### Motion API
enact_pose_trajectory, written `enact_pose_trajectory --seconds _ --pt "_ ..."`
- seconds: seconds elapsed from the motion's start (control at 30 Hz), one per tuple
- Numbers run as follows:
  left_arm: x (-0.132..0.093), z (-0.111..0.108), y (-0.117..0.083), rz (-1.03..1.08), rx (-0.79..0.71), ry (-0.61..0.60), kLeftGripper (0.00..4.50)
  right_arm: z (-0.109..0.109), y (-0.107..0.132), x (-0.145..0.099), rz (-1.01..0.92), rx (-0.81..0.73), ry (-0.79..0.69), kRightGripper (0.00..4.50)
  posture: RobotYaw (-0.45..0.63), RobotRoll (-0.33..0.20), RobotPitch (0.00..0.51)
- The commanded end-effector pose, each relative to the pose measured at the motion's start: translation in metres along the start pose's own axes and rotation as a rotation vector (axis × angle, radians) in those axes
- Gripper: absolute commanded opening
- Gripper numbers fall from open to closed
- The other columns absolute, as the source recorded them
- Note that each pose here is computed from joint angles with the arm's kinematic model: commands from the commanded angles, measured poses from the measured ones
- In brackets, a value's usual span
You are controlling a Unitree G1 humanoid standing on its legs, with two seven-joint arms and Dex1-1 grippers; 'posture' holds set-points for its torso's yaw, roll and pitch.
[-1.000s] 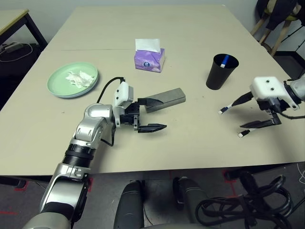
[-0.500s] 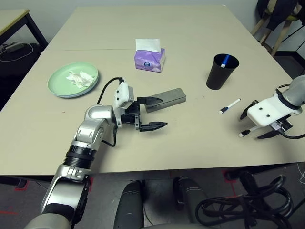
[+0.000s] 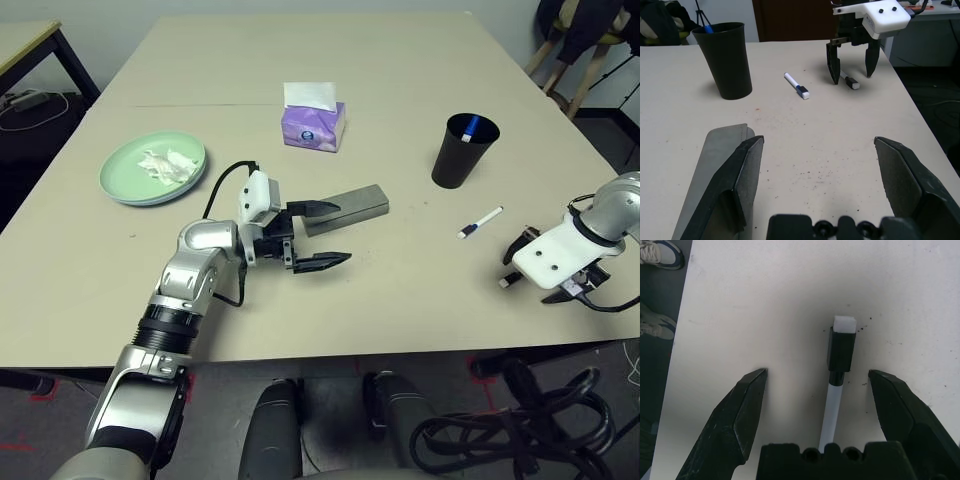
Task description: Organize and tidy the items on the table.
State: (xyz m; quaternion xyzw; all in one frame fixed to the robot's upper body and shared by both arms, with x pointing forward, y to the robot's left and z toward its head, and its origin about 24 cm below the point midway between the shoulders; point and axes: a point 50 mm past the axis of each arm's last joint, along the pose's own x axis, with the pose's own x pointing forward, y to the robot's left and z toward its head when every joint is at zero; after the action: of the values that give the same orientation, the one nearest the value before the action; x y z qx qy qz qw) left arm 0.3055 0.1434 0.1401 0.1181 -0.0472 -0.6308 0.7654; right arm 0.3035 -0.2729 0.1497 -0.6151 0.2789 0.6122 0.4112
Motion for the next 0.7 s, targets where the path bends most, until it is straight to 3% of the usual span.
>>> enact_pose_trajectory --seconds 0.03,0.07,0.37,0.7 --pt "-0.002 -0.002 -0.002 -0.006 0.001 0.014 4.5 0.005 -0.003 0.009 -0.004 -0.008 -0.026 4.13 0.02 0.0 0.157" --pt "-0.002 -0.002 -0.002 -0.006 0.001 0.015 4.5 0.005 -0.005 0.008 -0.007 -0.008 -0.025 3.98 0.02 0.0 0.156" --pt "-0.002 -0.004 -0.002 0.001 0.002 0.02 4.5 0.008 -0.015 -0.002 -0.024 -0.002 -0.033 0.47 0.02 0.0 0.15" --pt "-0.006 -0.004 0.002 0.011 0.0 0.028 4.5 0.018 -0.017 -0.02 -0.05 0.139 -0.185 0.42 0.01 0.0 0.136"
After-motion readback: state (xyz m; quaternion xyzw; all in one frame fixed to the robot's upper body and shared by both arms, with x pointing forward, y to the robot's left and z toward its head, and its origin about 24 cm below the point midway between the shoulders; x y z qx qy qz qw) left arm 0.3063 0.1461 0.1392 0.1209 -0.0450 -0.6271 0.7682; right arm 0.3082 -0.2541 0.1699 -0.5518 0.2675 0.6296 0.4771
